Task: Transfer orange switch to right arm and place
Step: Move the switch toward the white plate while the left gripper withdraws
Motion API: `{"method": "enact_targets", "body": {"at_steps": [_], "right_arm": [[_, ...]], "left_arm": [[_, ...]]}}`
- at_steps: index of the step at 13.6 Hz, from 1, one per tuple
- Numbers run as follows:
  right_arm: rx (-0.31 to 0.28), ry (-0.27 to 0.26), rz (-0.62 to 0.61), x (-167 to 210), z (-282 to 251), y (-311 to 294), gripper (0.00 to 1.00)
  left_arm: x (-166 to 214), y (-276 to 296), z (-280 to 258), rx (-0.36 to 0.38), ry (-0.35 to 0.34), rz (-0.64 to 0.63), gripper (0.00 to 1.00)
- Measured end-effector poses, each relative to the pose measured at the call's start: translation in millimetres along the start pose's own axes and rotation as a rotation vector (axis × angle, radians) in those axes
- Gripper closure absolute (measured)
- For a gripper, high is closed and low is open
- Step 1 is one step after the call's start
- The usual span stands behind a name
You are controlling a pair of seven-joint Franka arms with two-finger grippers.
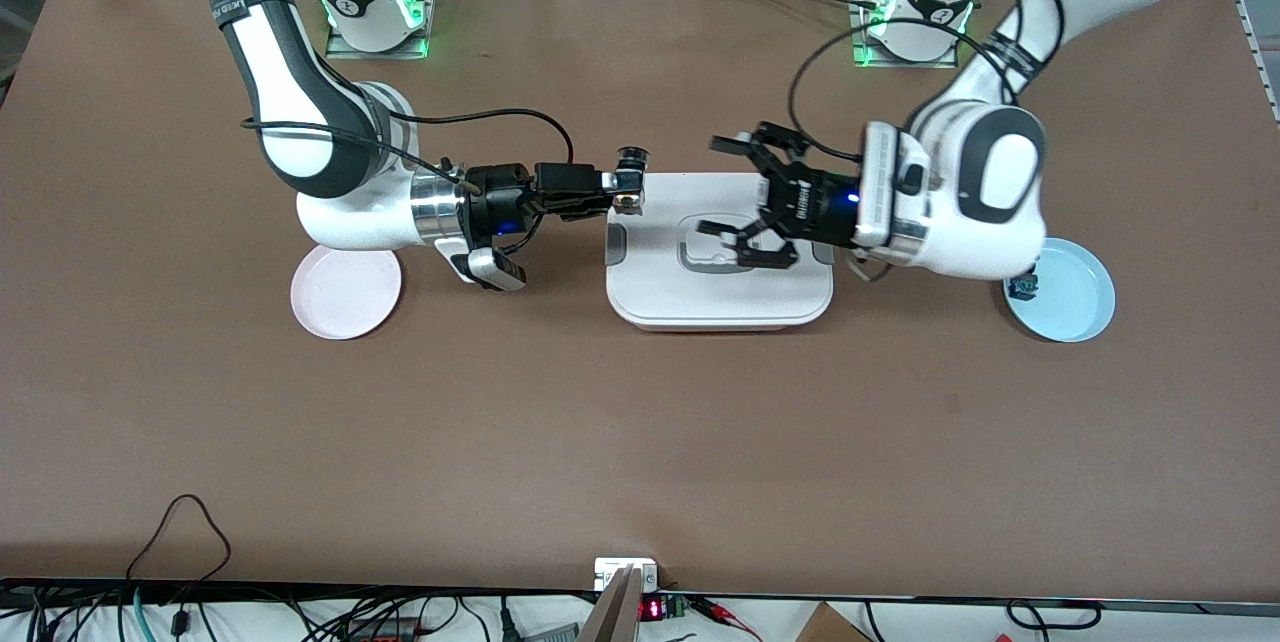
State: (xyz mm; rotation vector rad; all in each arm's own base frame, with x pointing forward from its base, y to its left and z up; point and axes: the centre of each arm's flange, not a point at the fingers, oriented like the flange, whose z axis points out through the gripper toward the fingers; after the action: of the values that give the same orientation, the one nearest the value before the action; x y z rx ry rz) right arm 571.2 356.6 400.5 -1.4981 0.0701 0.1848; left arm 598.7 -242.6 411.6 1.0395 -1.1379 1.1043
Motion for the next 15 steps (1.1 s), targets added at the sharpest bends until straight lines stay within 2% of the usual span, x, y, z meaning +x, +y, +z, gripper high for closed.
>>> {"method": "enact_targets", "body": {"at_steps": [2, 3, 6, 9, 12, 13, 15], "right_arm": [[-0.001, 0.012, -0.002, 3.4, -6.5, -0.9, 0.59], [-0.001, 0.021, -0.004, 6.3, -12.6, -1.9, 0.59], [-0.011, 0.052, -0.015, 16.3, -36.8, -6.3, 0.59], [-0.026, 0.091, -0.033, 27.2, -69.1, -14.4, 0.59], [-0.097, 0.110, -0.066, 35.7, -110.5, -21.3, 0.59], [-0.122, 0.107, -0.074, 37.2, -122.9, -22.0, 0.59], [-0.210, 0.063, -0.091, 36.9, -148.2, -17.9, 0.59]], "left_arm": [[-0.7, -0.6, -53.9, -0.021, -0.034, 0.027, 0.00], [-0.4, 1.0, -82.9, -0.030, -0.073, 0.045, 0.00], [9.4, 13.2, -186.1, -0.069, -0.256, 0.117, 0.00], [49.0, 24.0, -288.4, -0.108, -0.543, 0.206, 0.00], [88.8, 22.3, -350.1, -0.105, -0.809, 0.268, 0.00], [100.8, 21.9, -365.1, -0.118, -0.920, 0.282, 0.00], [138.9, 15.9, -383.4, -0.144, -1.182, 0.326, 0.00]]}}
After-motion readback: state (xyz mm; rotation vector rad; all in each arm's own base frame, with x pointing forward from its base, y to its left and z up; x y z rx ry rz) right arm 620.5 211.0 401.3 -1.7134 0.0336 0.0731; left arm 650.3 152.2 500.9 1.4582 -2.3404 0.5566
